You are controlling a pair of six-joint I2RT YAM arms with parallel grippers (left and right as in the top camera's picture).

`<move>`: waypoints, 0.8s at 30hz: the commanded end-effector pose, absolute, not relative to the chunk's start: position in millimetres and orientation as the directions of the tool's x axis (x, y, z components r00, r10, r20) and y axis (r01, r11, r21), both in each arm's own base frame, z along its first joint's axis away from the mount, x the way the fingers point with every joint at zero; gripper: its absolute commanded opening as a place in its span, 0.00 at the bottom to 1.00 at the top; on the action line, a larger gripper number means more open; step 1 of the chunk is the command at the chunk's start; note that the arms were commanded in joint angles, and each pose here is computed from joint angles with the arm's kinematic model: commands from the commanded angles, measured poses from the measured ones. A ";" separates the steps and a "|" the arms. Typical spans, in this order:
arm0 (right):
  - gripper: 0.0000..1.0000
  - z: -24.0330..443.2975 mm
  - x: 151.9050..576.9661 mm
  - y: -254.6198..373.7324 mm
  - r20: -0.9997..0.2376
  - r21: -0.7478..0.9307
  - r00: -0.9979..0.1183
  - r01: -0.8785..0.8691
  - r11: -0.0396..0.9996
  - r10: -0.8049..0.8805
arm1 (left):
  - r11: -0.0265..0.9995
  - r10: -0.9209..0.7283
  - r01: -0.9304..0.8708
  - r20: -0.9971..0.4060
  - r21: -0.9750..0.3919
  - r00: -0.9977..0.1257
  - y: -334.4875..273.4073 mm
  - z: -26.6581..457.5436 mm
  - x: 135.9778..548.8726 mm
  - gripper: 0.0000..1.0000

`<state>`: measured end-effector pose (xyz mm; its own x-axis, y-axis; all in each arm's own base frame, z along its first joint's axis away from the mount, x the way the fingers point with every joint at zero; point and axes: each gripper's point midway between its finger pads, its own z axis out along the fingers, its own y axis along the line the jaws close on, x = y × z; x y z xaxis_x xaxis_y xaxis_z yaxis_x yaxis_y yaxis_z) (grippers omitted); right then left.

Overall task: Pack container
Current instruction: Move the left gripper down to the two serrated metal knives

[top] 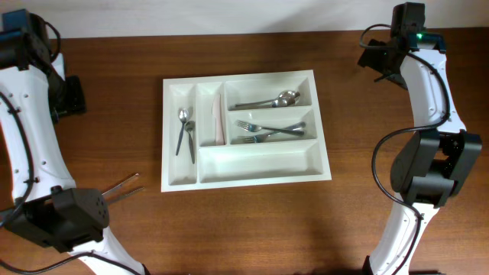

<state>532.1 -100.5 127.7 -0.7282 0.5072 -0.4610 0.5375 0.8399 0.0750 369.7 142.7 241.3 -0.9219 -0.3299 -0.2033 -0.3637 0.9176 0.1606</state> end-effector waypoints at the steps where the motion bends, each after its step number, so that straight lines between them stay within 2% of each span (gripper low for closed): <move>1: 0.99 126.9 535.3 -101.5 -0.464 0.076 -0.725 0.540 0.838 0.509 | 0.883 -0.400 -0.444 -0.252 0.151 -0.881 149.1 250.0 368.8 0.53; 3: 0.99 126.9 535.3 -101.5 -0.464 0.076 -0.725 0.540 0.838 0.509 | 0.894 -0.399 -0.438 -0.277 0.095 -0.874 140.8 256.6 372.8 0.55; 4: 0.99 126.9 535.3 -101.5 -0.464 0.076 -0.725 0.540 0.838 0.509 | 0.900 -0.399 -0.432 -0.288 0.062 -0.871 135.5 260.7 374.1 0.67; 6: 0.99 126.9 535.3 -101.7 -0.464 0.076 -0.725 0.540 0.838 0.509 | 0.909 -0.396 -0.418 -0.313 0.002 -0.863 125.5 269.4 376.3 0.98; 9: 0.99 126.9 535.3 -101.5 -0.464 0.076 -0.725 0.540 0.838 0.509 | 0.914 -0.393 -0.402 -0.344 -0.050 -0.853 115.8 283.2 373.8 0.99; 18: 0.99 126.9 535.3 -101.7 -0.464 0.076 -0.725 0.540 0.838 0.509 | 0.916 -0.386 -0.396 -0.399 -0.063 -0.831 108.9 310.3 356.1 0.99; 24: 0.99 126.9 535.3 -101.5 -0.464 0.076 -0.725 0.540 0.838 0.509 | 0.919 -0.372 -0.385 -0.494 -0.080 -0.785 113.5 324.9 375.0 0.99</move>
<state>532.1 -100.5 127.7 -0.7282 0.5072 -0.4610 0.5375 0.8399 0.0750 370.3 114.6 313.9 -0.8130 -0.3690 -0.4504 -0.3876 0.9202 -0.0542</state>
